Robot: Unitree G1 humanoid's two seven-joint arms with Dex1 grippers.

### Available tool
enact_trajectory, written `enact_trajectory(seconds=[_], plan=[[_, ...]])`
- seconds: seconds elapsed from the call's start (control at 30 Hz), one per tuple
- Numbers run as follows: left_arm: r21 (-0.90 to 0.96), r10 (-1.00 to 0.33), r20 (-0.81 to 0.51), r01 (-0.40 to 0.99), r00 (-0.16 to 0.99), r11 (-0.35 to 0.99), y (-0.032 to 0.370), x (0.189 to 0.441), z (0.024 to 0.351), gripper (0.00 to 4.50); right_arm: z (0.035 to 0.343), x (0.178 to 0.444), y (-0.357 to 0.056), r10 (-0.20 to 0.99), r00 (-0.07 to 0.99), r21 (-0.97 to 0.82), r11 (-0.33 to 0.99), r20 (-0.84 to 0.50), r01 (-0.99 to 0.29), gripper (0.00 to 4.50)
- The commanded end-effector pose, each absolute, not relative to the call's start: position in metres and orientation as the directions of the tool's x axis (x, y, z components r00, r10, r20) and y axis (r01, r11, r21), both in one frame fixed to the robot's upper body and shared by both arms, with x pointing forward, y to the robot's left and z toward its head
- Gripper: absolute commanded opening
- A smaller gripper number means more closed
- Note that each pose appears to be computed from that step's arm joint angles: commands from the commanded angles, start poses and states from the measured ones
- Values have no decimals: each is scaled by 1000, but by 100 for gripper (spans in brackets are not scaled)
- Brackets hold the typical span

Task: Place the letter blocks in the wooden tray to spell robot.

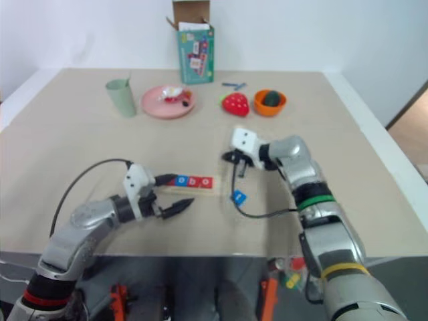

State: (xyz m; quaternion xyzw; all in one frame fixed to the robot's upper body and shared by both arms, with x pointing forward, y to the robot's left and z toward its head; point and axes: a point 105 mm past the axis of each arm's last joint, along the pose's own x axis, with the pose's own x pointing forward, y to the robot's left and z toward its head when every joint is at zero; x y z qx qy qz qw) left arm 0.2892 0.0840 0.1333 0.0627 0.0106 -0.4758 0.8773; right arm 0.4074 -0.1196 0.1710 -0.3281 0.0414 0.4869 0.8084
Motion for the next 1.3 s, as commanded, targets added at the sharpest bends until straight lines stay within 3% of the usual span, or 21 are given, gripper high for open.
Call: enact_trajectory(seconds=[0.03,0.1,0.17,0.3,0.33,0.5,1.03,1.17,1.3], plan=[[154,-848,-49,842,528,516,80,288,146,450,199,397,-133,775,573,-453,424,-267,-784,161],[157,-852,-52,847,521,508,79,288,146,450,203,387,-138,776,583,-411,463,-240,-785,242],[160,-859,-56,854,509,496,78,287,146,450,200,369,-145,781,579,-336,494,-233,-802,284],[165,-866,-61,861,495,481,75,287,146,450,174,320,-153,794,529,-195,491,-302,-849,437],[164,-869,-62,864,491,476,74,286,146,450,167,310,-153,796,515,-141,497,-317,-856,447],[165,-886,-69,881,459,443,69,283,146,450,147,292,-153,759,548,-75,560,-353,-825,447],[186,-886,-96,882,454,432,71,282,144,450,109,302,-140,682,623,-81,647,-383,-758,447],[185,-883,-97,880,459,437,71,282,144,450,105,302,-142,659,646,-101,666,-385,-739,335],[185,-882,-106,880,460,436,71,281,141,450,103,300,-142,654,654,-91,677,-380,-731,188]])
